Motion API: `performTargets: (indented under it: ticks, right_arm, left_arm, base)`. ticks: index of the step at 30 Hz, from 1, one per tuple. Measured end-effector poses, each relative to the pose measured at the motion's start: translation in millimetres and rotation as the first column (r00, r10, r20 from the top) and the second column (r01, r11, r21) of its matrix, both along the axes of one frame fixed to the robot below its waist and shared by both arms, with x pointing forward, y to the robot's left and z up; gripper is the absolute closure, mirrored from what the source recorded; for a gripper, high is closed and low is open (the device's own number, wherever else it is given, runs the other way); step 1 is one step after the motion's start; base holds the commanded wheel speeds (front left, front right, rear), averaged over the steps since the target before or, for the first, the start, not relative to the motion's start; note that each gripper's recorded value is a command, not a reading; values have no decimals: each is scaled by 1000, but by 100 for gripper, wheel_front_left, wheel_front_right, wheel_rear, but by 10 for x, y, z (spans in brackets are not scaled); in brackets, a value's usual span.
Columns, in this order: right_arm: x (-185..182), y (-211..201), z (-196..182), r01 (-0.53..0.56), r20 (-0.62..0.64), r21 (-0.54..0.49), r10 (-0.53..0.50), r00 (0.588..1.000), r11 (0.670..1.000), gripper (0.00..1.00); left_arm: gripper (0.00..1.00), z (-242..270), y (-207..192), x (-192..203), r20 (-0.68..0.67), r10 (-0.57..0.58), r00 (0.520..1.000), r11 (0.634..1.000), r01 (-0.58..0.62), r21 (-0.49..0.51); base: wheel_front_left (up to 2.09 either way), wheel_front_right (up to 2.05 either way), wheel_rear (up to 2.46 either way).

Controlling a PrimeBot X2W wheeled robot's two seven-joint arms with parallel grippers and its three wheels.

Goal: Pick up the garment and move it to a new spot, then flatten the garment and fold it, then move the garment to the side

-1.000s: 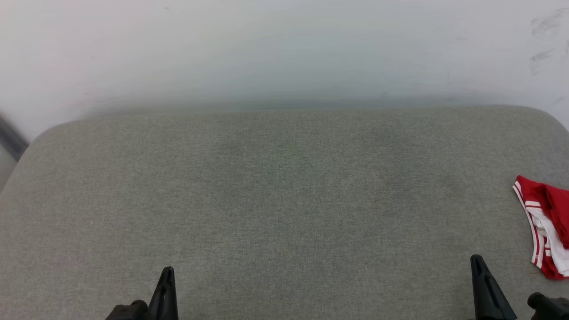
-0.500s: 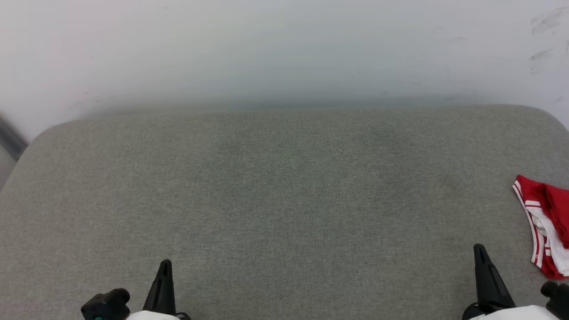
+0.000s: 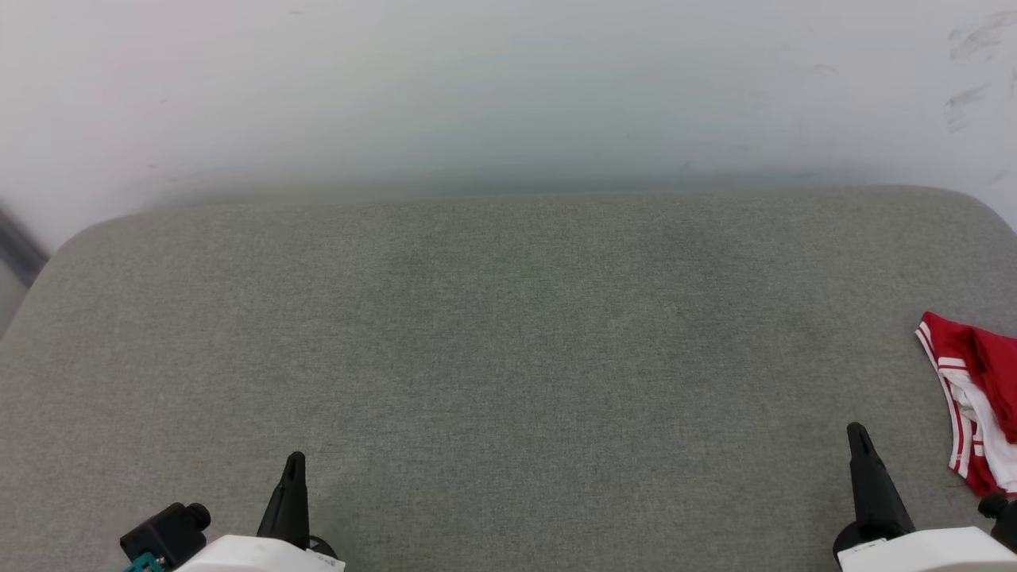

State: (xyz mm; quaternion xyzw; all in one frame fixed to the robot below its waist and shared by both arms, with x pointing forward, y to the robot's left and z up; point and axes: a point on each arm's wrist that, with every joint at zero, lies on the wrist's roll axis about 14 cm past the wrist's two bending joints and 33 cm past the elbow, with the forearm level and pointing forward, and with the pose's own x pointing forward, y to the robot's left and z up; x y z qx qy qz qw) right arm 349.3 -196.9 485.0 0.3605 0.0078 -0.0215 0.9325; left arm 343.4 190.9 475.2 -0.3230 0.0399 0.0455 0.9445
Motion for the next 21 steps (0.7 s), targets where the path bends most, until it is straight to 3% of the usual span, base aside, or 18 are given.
performTargets:
  ticks: [21]
  right_arm:
    - [117, -18, 24, 11, -6, 248, -10, 1000, 969, 100]
  left_arm:
    - [100, 35, 28, 130, 4, 11, 1000, 962, -10, -272]
  base:
    - [0, 0, 0]
